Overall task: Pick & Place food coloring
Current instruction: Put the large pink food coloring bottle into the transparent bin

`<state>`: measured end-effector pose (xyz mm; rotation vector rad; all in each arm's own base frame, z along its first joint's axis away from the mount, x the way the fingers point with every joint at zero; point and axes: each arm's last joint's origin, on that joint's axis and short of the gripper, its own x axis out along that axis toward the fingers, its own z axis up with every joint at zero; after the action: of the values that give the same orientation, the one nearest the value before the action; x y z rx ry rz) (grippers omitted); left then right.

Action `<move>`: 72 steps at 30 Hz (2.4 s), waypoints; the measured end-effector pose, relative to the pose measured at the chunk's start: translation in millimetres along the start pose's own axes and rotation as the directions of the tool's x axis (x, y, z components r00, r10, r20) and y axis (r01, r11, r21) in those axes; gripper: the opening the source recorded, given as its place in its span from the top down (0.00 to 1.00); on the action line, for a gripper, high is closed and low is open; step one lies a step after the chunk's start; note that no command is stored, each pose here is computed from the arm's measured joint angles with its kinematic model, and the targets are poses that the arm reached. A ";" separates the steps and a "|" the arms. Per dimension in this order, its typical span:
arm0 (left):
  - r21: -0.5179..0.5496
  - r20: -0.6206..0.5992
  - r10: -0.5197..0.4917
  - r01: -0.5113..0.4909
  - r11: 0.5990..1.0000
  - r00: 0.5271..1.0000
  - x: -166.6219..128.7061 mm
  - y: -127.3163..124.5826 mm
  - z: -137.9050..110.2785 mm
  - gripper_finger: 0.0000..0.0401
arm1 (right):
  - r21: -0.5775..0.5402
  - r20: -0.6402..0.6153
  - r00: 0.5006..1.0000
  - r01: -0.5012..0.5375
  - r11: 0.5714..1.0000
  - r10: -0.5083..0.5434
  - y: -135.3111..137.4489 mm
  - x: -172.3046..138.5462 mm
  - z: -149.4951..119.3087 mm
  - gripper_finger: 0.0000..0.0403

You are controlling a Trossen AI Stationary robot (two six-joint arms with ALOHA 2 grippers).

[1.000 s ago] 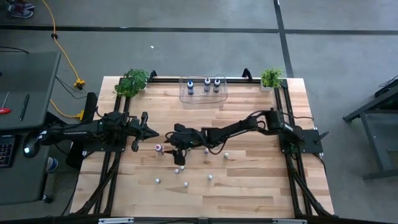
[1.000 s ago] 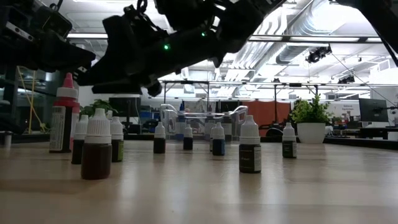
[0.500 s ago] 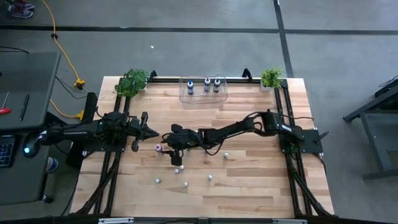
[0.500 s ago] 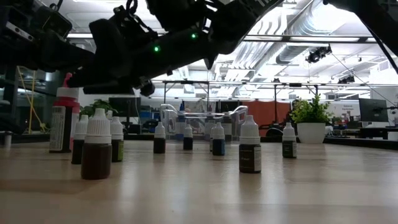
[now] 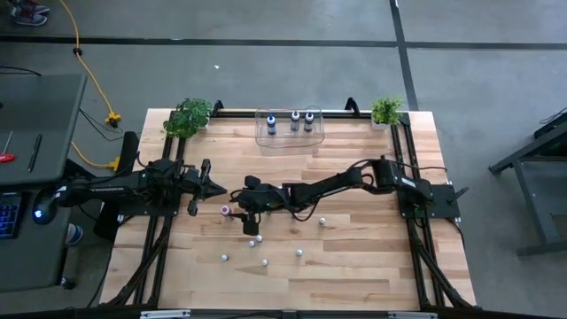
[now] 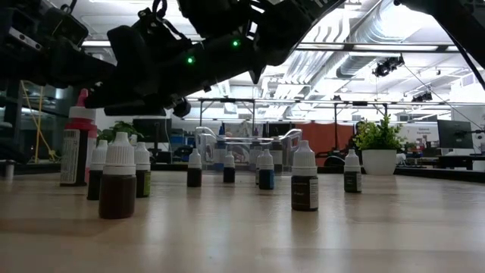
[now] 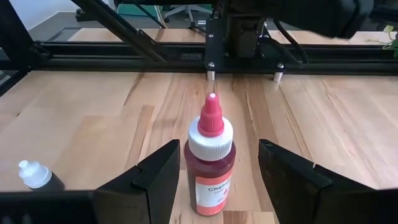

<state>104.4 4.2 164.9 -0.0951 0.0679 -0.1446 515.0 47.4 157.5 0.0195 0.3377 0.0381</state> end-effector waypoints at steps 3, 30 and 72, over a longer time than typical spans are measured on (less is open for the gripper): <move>0.000 -0.001 0.001 -0.001 1.000 1.000 0.0 0.0 -0.1 0.99 | 0.000 0.002 1.000 0.002 1.000 -0.002 -0.1 0.0 0.2 0.49; 0.000 0.000 0.002 -0.002 1.000 1.000 0.0 0.0 0.0 0.99 | 0.034 -0.001 1.000 -0.030 0.999 0.030 1.8 18.3 -0.2 0.56; 0.000 0.000 0.002 -0.002 1.000 1.000 0.0 0.1 0.0 0.99 | 0.048 -0.049 0.998 -0.036 0.998 0.038 2.7 13.9 2.5 0.75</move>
<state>104.4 4.3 164.9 -0.0950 0.0679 -0.1427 528.8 50.6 155.3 0.0712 0.3883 0.0672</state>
